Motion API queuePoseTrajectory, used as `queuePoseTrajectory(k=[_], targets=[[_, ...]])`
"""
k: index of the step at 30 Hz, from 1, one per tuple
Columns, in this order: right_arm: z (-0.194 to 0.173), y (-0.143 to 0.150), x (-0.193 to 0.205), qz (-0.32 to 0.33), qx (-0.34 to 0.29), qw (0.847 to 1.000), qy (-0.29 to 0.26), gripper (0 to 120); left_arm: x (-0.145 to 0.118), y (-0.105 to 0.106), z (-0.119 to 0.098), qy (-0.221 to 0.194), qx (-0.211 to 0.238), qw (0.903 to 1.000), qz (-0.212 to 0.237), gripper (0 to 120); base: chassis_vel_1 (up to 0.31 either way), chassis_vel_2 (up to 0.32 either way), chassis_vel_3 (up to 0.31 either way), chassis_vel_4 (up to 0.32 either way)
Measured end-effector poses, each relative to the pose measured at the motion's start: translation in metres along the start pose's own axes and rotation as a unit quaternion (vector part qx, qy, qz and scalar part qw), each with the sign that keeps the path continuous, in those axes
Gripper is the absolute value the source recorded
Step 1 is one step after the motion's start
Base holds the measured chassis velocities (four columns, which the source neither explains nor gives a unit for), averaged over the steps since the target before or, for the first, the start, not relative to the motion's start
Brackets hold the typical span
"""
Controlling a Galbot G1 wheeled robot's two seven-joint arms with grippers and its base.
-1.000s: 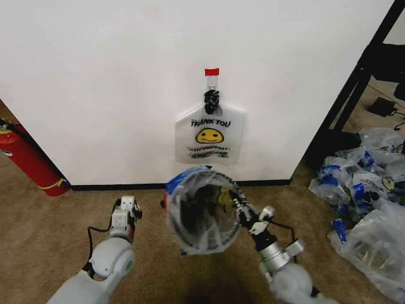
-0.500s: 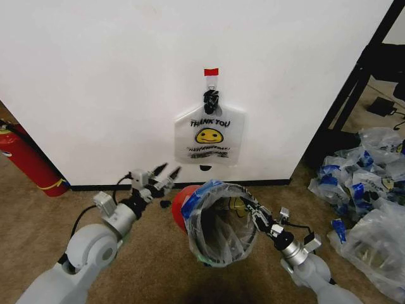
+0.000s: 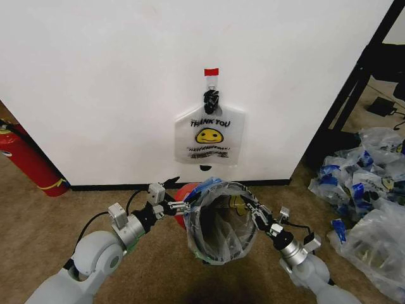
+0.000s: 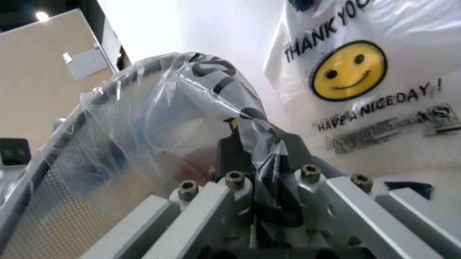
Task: Pick up the garbage bag from the wall and place it over the trash bin.
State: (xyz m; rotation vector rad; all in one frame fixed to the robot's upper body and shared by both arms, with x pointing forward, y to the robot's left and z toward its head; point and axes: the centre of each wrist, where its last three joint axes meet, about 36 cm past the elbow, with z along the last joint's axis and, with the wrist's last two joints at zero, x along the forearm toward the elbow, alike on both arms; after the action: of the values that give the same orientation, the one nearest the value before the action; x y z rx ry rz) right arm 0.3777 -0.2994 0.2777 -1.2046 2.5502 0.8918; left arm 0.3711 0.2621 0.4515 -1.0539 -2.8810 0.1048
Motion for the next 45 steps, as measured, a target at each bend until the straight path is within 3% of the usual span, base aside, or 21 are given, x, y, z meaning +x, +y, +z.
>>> queuePoseTrajectory(k=[4, 12, 22, 27, 34, 45], targets=[[0.003, 0.003, 0.001, -0.005, -0.001, 1.0, 0.005, 1, -0.003, 0.002, 0.003, 0.003, 0.002, 0.9989, -0.048, 100, 0.0, 0.0, 0.0, 0.0], [0.005, 0.003, 0.004, -0.009, -0.004, 1.0, 0.009, 1, -0.001, 0.006, 0.011, 0.013, 0.008, 0.9981, -0.06, 100, 0.0, 0.0, 0.0, 0.0], [-0.001, -0.002, 0.007, -0.025, -0.001, 1.0, 0.005, 1, 0.004, 0.003, 0.014, 0.027, 0.025, 0.9987, -0.035, 100, 0.0, 0.0, 0.0, 0.0], [-0.004, -0.007, 0.009, -0.022, 0.005, 1.0, 0.005, 1, 0.007, 0.001, 0.002, 0.008, 0.033, 0.9989, -0.032, 100, 0.0, 0.0, 0.0, 0.0], [0.004, 0.001, 0.003, 0.029, 0.001, 1.0, -0.005, 1, 0.006, 0.008, -0.004, -0.032, 0.039, 0.9984, 0.025, 100, 0.0, 0.0, 0.0, 0.0], [0.014, 0.007, 0.006, -0.027, 0.016, 0.999, 0.038, 1, -0.01, 0.003, -0.008, -0.035, 0.032, 0.9984, 0.03, 100, 0.0, 0.0, 0.0, 0.0]])
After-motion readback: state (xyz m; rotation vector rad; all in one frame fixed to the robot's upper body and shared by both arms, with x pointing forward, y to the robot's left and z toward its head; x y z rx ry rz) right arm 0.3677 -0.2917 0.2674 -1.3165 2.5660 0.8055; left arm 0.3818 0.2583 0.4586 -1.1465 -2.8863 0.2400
